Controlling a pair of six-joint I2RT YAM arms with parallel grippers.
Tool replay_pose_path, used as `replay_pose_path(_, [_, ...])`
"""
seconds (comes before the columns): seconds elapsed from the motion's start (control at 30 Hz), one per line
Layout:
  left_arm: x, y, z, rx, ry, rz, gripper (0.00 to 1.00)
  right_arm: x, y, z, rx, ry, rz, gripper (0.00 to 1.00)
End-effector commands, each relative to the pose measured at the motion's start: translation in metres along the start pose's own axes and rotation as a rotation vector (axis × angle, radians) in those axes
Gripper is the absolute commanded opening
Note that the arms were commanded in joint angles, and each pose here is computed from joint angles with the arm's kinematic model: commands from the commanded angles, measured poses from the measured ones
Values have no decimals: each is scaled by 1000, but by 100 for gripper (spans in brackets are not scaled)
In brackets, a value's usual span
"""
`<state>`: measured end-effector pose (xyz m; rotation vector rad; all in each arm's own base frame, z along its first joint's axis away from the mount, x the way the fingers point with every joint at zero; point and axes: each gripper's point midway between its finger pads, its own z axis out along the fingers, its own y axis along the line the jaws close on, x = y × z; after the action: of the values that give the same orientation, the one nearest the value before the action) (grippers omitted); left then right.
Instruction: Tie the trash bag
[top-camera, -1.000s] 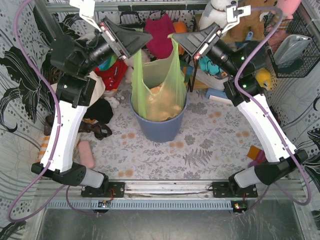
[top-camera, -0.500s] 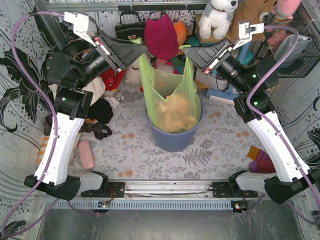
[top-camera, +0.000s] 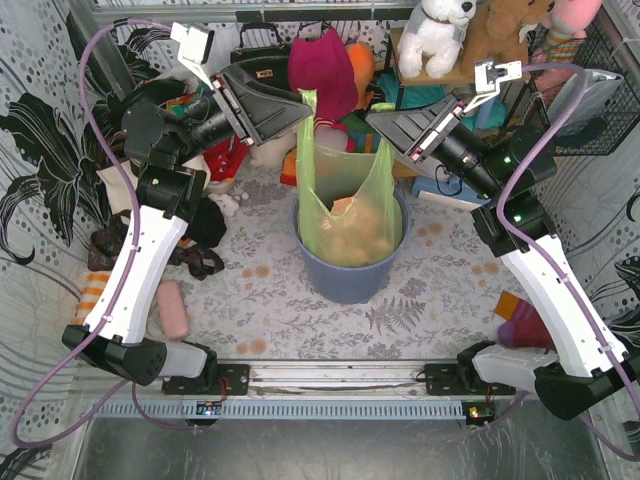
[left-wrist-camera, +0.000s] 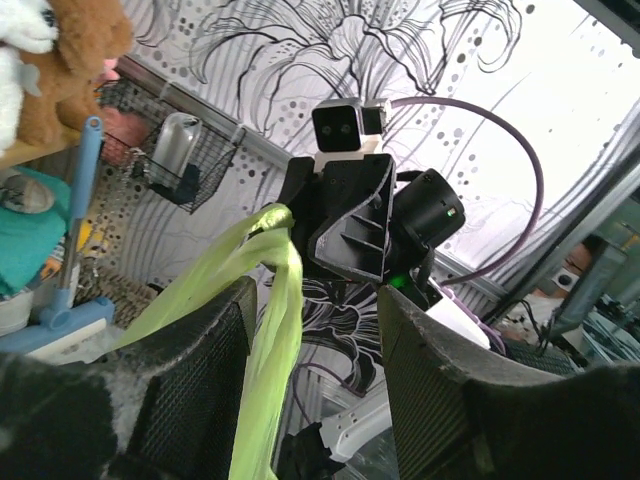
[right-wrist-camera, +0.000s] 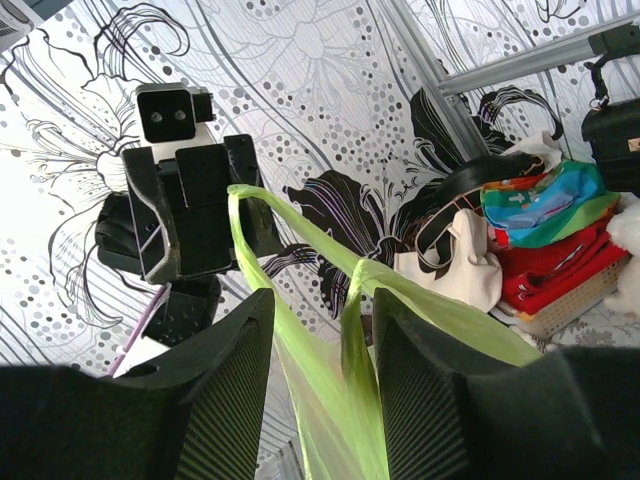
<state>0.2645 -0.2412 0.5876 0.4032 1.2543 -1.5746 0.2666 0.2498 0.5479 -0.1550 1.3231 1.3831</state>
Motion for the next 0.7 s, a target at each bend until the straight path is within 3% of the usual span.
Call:
replay_pose_path(0.0, [2,-29,3,129,46,29,60,-10,21,-7,-57,-23,-17,44])
replay_pose_path(0.17, [18,-18,10,69,102,35,61,-10,22,-8,-57,-21,-16,44])
replay_pose_path(0.47, [14,-6,23,65,65,5,62,-4,10,9,-71,-9,14,47])
replay_pose_path(0.57, [2,-10,33,90,44,1,59,-15,21,19,-109,-9,-6,41])
replay_pose_path(0.67, [-19,-32,40,138,18,33,47,-39,47,22,-152,-32,-71,24])
